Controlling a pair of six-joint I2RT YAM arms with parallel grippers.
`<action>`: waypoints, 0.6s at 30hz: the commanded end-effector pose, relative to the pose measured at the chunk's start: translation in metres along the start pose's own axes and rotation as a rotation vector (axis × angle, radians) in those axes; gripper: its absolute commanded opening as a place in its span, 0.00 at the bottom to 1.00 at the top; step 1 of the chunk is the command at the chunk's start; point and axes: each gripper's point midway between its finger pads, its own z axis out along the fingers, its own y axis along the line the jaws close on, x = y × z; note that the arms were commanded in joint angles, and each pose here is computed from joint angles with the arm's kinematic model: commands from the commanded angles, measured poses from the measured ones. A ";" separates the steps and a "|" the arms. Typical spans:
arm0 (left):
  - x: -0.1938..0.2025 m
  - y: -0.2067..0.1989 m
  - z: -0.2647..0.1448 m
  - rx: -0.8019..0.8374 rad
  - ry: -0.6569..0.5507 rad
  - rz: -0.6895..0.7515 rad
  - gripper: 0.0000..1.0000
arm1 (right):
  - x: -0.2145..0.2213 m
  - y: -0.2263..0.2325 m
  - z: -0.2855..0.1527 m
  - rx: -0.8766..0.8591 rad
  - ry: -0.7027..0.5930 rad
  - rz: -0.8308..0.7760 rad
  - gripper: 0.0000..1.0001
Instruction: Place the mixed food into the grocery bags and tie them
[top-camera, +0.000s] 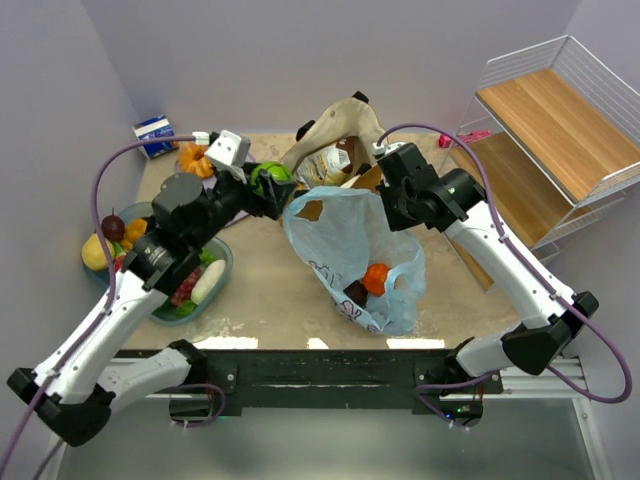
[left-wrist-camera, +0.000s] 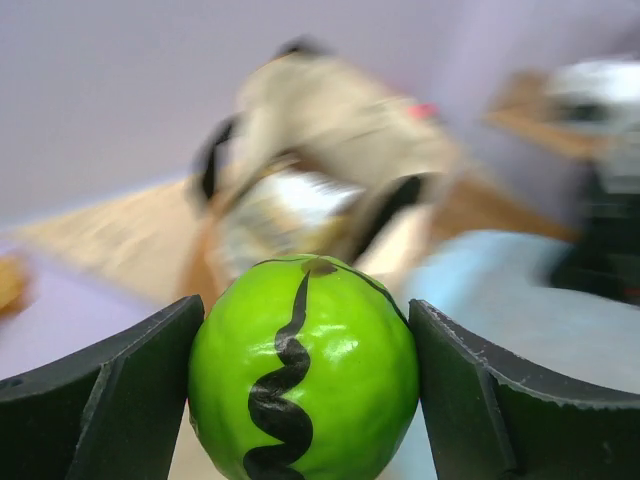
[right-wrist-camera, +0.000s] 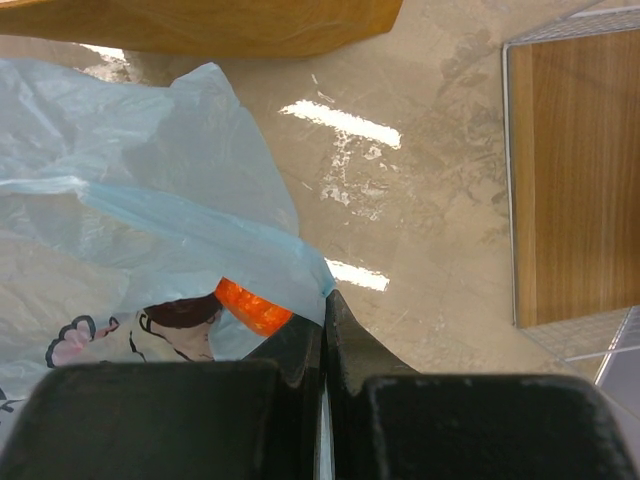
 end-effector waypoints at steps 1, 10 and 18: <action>-0.061 -0.131 -0.031 0.436 -0.191 -0.088 0.52 | -0.007 -0.003 -0.008 0.003 -0.031 0.001 0.00; 0.075 -0.244 0.018 0.661 0.174 -0.010 0.59 | -0.003 -0.005 -0.012 0.003 -0.033 0.009 0.00; 0.087 -0.242 0.026 0.630 0.195 0.058 1.00 | 0.000 -0.008 -0.014 0.011 -0.032 0.010 0.00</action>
